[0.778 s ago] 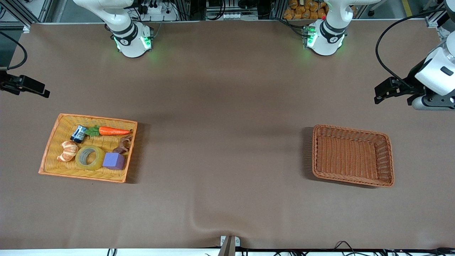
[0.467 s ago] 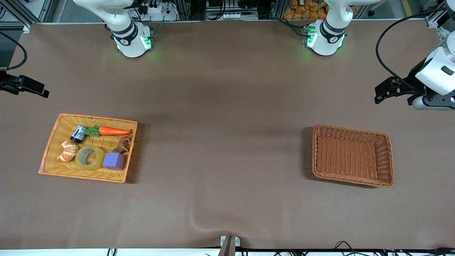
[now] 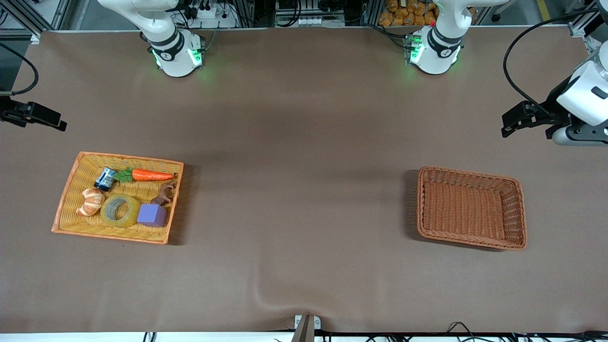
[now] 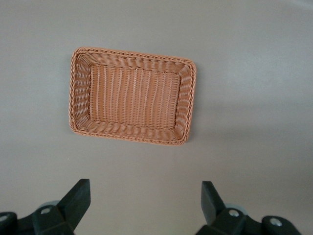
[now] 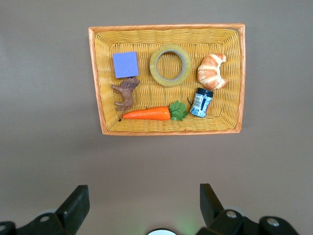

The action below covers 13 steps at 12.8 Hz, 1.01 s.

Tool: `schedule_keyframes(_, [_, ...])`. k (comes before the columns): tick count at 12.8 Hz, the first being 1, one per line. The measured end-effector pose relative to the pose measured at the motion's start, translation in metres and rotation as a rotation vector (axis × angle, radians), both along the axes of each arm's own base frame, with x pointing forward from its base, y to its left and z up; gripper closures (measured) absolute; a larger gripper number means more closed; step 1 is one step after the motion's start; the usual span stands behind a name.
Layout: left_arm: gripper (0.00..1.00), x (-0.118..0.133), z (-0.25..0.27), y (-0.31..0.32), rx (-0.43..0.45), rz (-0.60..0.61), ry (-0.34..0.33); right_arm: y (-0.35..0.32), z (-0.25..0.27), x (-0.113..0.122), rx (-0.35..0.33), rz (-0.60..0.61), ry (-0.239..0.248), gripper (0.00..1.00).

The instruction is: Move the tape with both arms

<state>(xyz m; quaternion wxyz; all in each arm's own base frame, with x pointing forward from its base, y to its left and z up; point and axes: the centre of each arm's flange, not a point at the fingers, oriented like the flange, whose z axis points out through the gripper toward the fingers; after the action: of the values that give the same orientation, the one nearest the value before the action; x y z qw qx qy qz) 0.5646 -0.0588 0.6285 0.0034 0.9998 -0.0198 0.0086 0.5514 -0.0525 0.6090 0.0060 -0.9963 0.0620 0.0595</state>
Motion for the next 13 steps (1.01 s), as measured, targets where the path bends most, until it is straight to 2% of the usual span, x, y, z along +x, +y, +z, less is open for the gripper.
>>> schedule_keyframes(9, [0.0,-0.006,0.004,-0.004,-0.003,-0.007,0.017,0.0,-0.012,0.001,-0.001,0.002,0.019,0.0])
schedule_keyframes(13, [0.0,-0.009,0.003,-0.02,-0.003,-0.037,0.023,0.0,-0.044,0.014,-0.001,0.002,0.062,0.0])
